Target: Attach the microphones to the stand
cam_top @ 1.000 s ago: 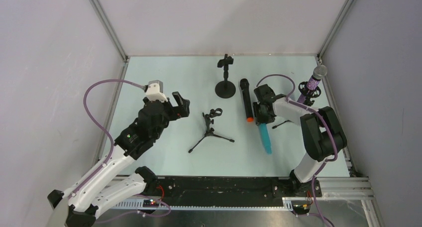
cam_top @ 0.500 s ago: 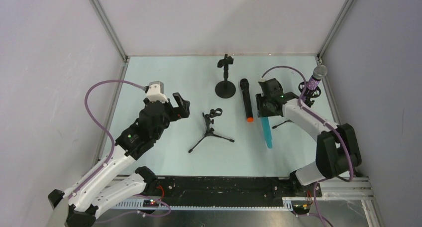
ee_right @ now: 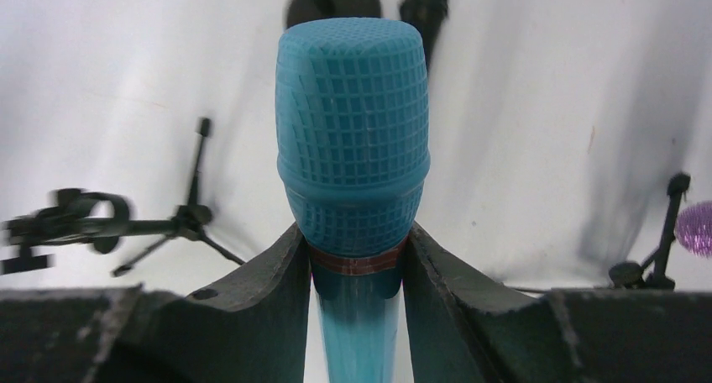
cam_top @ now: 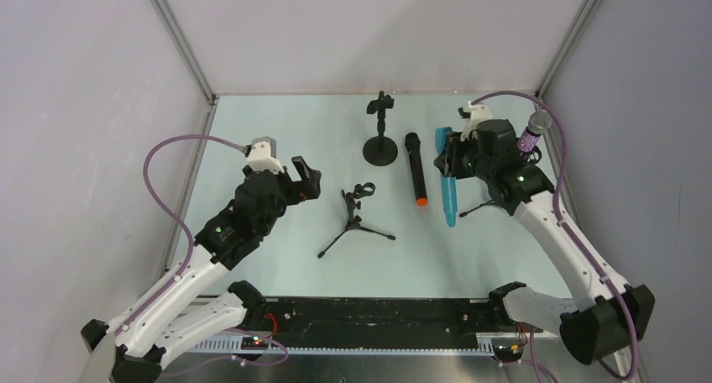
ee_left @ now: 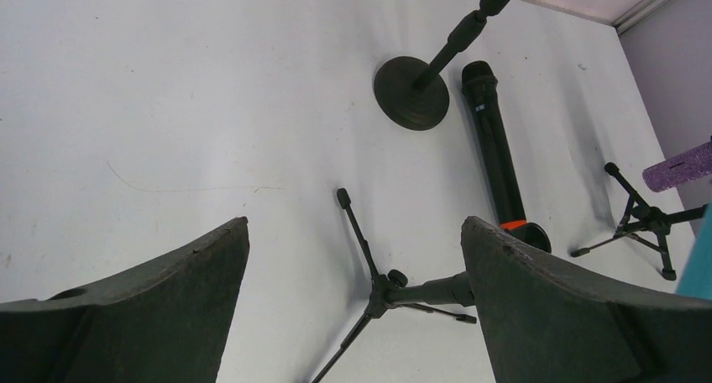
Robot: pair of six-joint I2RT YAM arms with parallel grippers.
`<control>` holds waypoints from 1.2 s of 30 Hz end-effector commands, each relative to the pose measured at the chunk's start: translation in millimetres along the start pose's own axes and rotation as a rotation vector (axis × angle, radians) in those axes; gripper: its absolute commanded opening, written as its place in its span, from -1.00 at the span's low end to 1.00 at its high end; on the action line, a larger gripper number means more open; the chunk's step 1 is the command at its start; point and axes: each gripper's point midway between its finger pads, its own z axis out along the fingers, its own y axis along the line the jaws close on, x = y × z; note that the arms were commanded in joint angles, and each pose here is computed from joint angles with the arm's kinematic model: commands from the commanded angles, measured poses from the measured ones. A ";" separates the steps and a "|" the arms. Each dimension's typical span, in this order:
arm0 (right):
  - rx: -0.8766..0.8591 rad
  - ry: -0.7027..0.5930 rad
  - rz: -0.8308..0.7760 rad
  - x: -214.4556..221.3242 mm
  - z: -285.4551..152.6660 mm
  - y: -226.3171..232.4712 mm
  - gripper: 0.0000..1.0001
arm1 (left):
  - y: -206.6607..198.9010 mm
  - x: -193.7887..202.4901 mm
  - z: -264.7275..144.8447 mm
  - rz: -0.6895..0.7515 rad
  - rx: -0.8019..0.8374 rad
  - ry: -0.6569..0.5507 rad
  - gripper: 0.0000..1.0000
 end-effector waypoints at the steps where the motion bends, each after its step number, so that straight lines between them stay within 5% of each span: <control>1: -0.218 -0.245 -0.041 -65.5 -43.2 41.1 -1.00 | -1.9 -5.9 -0.7 -0.035 0.007 -0.024 0.99; 19: -0.754 -0.685 -0.077 -120.8 -160.5 127.1 -1.00 | -5.3 11.5 4.1 -0.055 0.025 0.032 0.99; 36: -0.905 -0.882 -0.171 -133.5 -144.7 163.0 -1.00 | -5.2 17.1 10.1 -0.027 0.015 0.055 0.99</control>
